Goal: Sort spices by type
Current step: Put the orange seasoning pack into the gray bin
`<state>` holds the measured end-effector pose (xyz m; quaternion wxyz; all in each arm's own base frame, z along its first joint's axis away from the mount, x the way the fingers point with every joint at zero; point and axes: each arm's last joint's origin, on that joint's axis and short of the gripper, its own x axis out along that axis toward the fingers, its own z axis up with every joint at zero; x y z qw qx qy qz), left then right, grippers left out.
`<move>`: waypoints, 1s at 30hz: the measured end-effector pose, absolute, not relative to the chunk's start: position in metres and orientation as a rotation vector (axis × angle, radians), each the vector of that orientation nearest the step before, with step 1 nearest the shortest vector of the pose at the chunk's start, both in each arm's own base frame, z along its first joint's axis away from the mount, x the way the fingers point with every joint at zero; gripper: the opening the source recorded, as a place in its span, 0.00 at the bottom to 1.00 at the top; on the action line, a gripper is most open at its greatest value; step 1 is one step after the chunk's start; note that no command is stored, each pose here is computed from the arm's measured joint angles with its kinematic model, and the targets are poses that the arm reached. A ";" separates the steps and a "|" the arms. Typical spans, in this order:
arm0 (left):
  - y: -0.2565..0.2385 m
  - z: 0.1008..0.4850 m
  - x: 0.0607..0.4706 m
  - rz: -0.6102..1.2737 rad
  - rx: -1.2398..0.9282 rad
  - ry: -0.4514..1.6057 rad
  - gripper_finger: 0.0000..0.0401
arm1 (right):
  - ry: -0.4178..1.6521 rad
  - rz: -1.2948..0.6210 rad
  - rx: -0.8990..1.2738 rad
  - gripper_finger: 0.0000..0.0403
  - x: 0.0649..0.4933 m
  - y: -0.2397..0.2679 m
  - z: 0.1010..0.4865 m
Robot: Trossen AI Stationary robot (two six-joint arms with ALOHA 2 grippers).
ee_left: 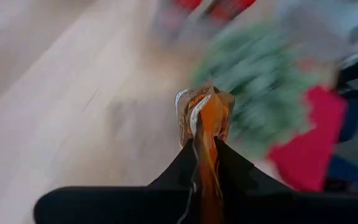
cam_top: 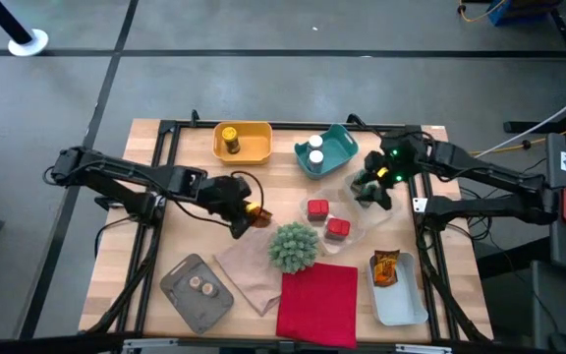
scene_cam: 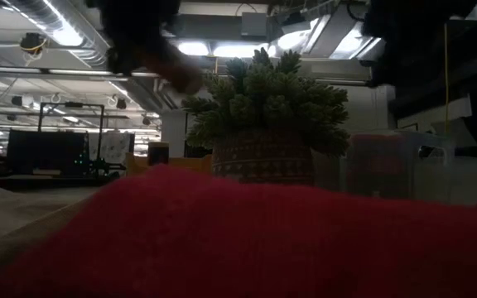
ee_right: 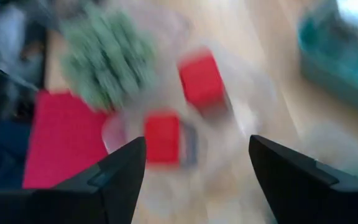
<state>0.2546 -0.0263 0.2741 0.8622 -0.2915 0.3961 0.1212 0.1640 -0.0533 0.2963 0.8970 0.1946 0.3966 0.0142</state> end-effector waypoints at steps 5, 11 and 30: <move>-0.028 0.285 0.266 0.154 -0.537 0.677 0.01 | 0.541 0.123 0.323 0.71 0.187 -0.060 0.297; -0.029 0.286 0.278 0.119 -0.487 0.606 0.03 | 0.357 0.188 0.282 0.71 0.210 -0.066 0.304; -0.035 0.247 0.336 0.071 -0.413 0.472 0.02 | 0.302 0.252 0.156 0.71 0.260 -0.016 0.291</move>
